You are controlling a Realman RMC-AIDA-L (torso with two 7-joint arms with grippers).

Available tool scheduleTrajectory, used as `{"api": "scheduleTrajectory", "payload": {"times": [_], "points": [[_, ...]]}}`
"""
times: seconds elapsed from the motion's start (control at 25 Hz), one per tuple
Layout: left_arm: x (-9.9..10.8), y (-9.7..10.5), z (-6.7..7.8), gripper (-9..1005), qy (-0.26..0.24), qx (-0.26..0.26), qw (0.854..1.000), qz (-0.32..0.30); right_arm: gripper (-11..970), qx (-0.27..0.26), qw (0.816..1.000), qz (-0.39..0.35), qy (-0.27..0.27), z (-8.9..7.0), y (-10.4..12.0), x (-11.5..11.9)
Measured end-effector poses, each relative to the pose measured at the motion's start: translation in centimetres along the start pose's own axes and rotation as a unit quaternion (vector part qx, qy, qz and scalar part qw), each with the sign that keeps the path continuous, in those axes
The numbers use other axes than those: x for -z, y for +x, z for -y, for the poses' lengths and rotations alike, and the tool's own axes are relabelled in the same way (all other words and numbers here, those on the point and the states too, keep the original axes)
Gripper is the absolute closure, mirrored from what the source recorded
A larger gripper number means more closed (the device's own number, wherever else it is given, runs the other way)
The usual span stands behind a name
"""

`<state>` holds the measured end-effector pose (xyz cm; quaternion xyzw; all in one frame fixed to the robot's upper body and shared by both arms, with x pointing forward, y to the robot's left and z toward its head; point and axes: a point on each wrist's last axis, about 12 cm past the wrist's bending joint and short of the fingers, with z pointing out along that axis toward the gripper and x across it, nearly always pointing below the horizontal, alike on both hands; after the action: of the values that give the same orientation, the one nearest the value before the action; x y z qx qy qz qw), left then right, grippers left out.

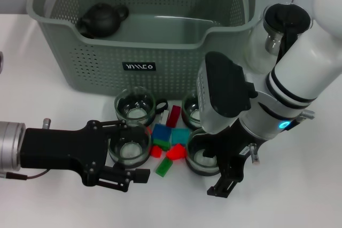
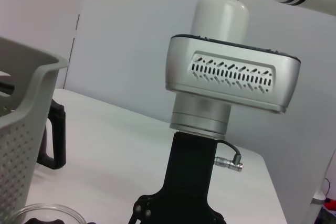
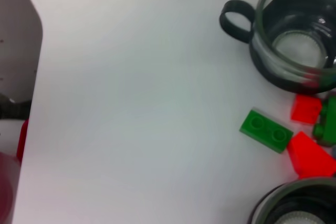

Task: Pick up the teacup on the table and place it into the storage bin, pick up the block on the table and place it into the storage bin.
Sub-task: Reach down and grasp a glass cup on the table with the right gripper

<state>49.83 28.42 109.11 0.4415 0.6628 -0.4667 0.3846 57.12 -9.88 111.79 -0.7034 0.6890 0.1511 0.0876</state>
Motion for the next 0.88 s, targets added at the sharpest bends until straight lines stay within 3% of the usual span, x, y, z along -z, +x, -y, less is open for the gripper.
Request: {"api": "scheduleTrajectory", "payload": {"times": [0.88], "points": [[-0.01,0.04,0.02,61,0.001,0.001,1.000,-0.001,43,0.015,1.000,-0.015,-0.013,-0.64,-0.62,-0.11]]}}
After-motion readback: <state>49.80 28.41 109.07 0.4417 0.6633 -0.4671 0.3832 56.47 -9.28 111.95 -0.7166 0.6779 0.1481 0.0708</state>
